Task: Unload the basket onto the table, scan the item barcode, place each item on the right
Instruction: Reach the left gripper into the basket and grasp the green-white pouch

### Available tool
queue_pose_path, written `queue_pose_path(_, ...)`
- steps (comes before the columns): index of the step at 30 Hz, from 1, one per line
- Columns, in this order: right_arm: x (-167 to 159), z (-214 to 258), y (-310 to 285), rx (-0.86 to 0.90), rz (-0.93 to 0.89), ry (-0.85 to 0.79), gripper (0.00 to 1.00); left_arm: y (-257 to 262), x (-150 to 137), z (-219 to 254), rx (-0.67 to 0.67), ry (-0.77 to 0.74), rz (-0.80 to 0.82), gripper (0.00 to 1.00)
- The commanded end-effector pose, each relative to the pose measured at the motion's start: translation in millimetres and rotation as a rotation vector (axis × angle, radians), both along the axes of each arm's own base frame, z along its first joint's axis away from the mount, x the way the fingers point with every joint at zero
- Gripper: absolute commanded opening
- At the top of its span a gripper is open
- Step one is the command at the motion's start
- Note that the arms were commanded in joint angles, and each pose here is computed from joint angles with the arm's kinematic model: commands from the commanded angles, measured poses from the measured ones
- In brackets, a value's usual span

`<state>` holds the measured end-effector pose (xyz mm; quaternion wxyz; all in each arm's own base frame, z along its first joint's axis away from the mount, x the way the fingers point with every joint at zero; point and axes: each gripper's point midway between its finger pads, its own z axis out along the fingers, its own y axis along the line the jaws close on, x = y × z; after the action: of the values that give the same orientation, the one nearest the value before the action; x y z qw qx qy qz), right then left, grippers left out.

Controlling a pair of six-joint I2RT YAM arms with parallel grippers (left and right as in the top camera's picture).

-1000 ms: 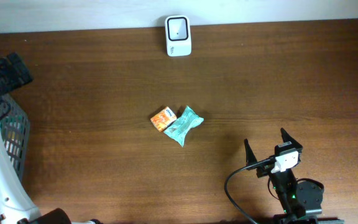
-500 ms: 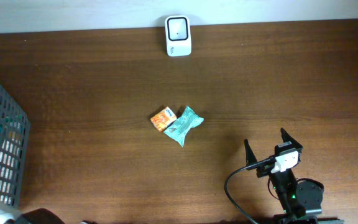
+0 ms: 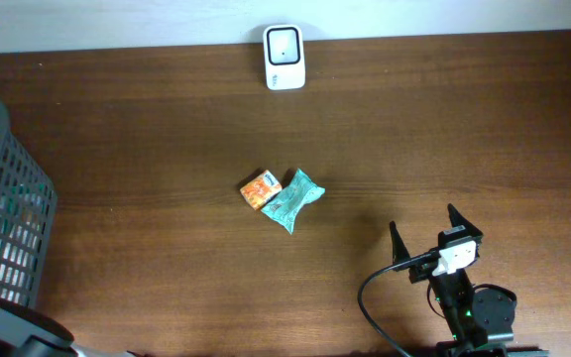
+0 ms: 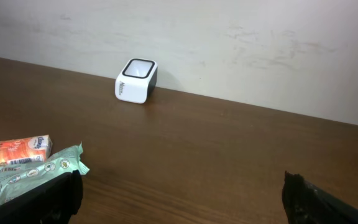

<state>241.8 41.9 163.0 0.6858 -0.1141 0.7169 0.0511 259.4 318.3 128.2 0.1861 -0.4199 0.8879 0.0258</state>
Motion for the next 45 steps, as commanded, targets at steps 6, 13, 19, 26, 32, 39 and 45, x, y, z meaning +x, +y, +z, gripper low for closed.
queue_pose_path(6, 0, -2, -1, -0.003, -0.004, 0.003, 0.98, -1, 3, -2, 0.008, 0.002, -0.026, 0.95)
queue_pose_path(13, 0, -2, -1, -0.003, -0.004, 0.003, 0.98, -11, 10, 64, 0.107, -0.154, -0.039, 0.96)
queue_pose_path(19, 0, -2, -1, -0.003, -0.004, 0.003, 0.98, -17, 7, 86, 0.172, -0.157, -0.033, 0.98)
queue_pose_path(26, 0, -2, -1, -0.003, -0.004, 0.003, 0.98, -12, -3, 84, 0.202, -0.100, -0.014, 0.99)
queue_pose_path(32, 0, -2, -1, -0.003, -0.004, 0.003, 0.98, -11, -3, 84, 0.204, -0.099, -0.013, 0.98)
queue_pose_path(39, 0, -2, -1, -0.003, -0.004, 0.003, 0.98, -10, -3, 58, 0.213, 0.004, -0.197, 1.00)
queue_pose_path(45, 0, -2, -1, -0.003, -0.004, 0.003, 0.98, -3, 2, -4, 0.108, 0.106, -0.297, 0.85)
